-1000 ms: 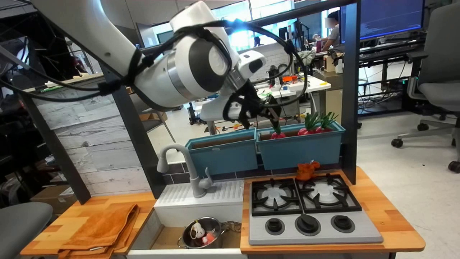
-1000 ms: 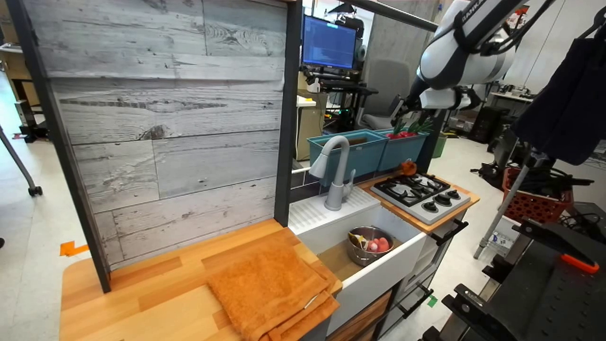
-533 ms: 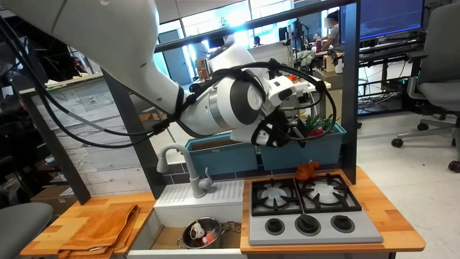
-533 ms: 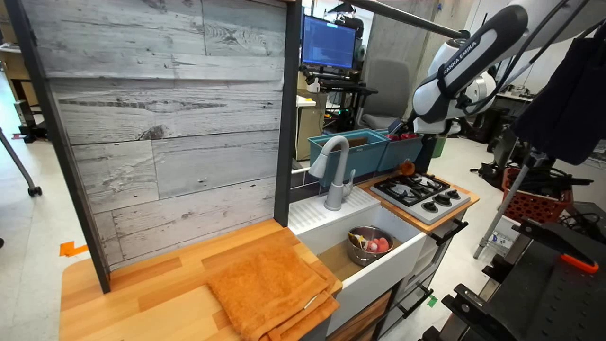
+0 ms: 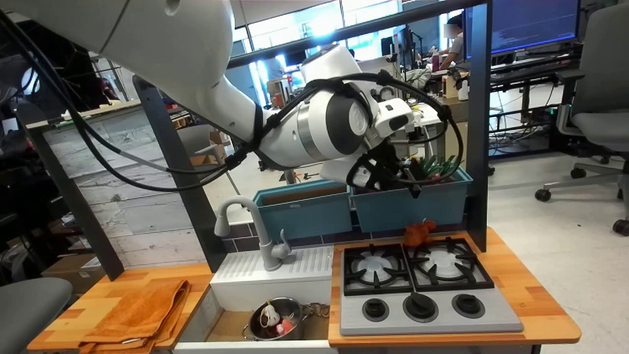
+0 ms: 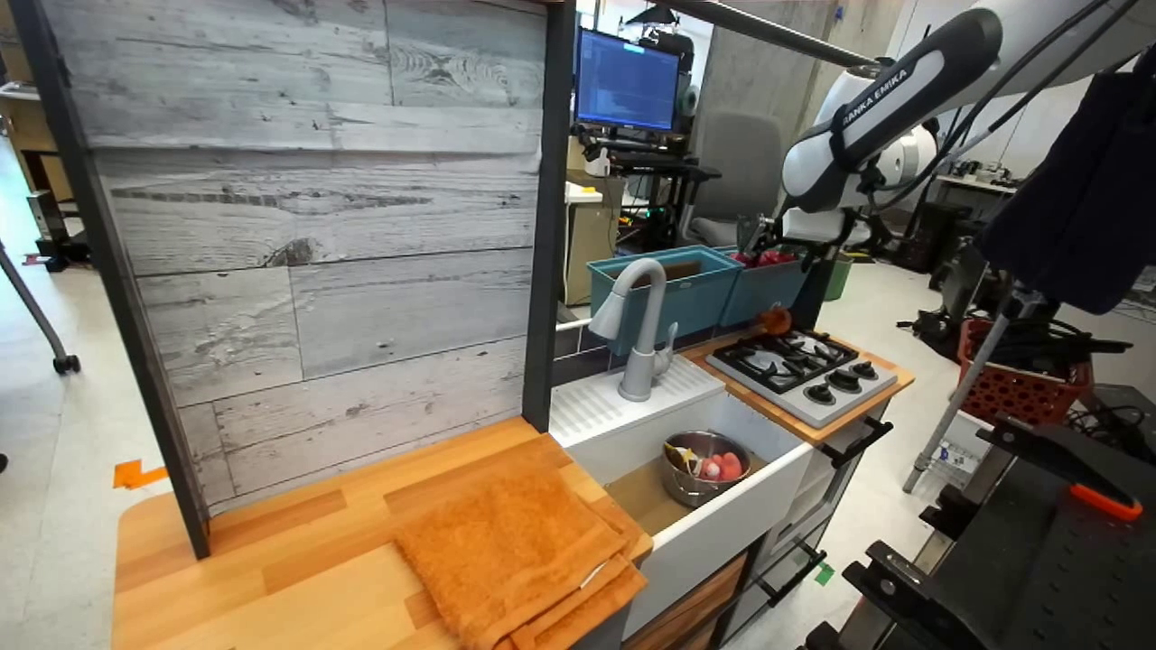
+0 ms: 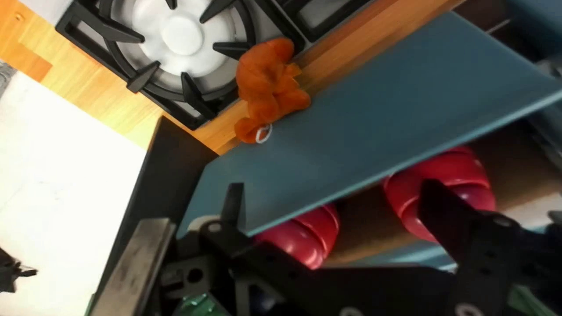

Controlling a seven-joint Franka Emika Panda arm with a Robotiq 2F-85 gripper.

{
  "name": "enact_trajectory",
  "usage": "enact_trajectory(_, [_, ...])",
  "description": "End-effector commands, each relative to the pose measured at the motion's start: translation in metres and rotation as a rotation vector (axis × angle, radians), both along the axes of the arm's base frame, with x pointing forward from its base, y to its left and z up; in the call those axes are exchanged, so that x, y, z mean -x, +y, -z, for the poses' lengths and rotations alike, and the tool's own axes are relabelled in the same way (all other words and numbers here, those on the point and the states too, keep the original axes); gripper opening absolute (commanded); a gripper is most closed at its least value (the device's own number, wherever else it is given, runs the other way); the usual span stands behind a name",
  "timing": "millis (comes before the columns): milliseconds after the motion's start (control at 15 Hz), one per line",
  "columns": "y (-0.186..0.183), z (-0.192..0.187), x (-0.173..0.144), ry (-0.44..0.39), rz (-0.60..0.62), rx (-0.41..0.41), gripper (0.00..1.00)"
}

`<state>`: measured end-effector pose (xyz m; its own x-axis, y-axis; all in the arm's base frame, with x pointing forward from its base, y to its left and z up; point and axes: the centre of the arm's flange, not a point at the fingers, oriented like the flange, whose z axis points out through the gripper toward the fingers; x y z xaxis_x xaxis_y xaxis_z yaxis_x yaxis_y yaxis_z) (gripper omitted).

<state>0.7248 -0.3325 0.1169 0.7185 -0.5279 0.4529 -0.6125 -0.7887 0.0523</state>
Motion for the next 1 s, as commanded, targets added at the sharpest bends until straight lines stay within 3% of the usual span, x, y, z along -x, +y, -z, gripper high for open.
enact_trajectory(0, [0.011, -0.059, 0.011, -0.068, -0.087, -0.073, 1.00])
enact_trajectory(133, [0.016, -0.091, 0.018, -0.113, -0.140, -0.087, 1.00])
enact_trajectory(400, [0.010, -0.099, 0.035, 0.092, -0.147, 0.025, 1.00])
enact_trajectory(600, [-0.001, -0.084, 0.071, 0.217, -0.138, 0.126, 1.00])
enact_trajectory(733, [-0.007, -0.081, 0.088, 0.328, -0.185, 0.153, 1.00])
enact_trajectory(800, [-0.022, -0.069, 0.061, 0.239, -0.151, 0.132, 1.00])
enact_trajectory(933, [-0.021, -0.064, 0.073, 0.285, -0.160, 0.140, 1.00])
